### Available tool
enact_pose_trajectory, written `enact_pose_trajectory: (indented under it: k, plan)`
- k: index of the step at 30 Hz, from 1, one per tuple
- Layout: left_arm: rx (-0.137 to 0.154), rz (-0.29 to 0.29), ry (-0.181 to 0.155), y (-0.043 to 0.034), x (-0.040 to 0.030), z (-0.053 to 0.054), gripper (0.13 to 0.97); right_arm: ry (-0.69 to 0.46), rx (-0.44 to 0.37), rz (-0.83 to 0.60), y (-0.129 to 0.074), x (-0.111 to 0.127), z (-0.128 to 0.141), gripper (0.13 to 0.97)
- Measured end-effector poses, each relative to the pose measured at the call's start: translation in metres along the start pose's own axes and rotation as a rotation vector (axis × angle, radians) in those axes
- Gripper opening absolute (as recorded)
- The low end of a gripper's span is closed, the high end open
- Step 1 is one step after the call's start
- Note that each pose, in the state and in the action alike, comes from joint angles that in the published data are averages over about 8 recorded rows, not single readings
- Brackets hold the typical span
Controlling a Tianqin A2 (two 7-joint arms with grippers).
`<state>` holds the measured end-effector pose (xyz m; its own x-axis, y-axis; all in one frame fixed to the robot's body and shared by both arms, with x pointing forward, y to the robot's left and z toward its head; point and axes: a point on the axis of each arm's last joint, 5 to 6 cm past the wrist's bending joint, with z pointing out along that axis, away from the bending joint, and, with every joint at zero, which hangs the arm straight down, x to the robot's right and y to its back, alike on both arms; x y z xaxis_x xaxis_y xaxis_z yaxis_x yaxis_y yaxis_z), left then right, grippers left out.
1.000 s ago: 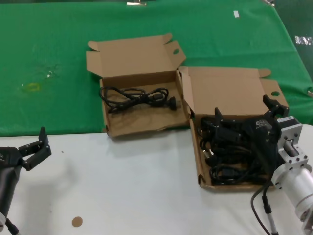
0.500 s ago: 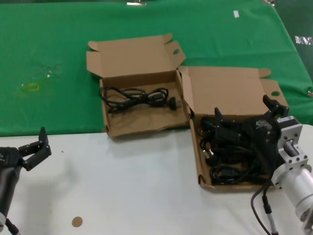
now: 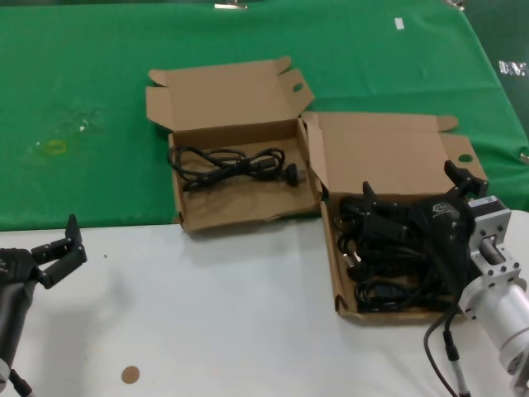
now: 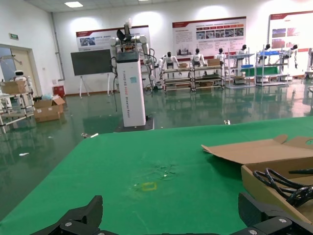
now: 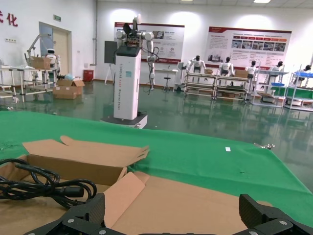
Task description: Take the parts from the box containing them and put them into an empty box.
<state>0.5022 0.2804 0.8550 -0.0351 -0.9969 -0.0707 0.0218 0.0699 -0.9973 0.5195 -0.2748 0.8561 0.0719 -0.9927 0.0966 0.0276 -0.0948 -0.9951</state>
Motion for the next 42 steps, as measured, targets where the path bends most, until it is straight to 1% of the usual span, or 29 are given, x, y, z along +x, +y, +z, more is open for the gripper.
enact_pose_trajectory:
  k: [42]
  plan:
    - [0.000,0.000,0.000,0.0000,0.0000,0.0000,0.966,0.000,0.000,0.000,0.0000,0.0000,0.0000,0.966]
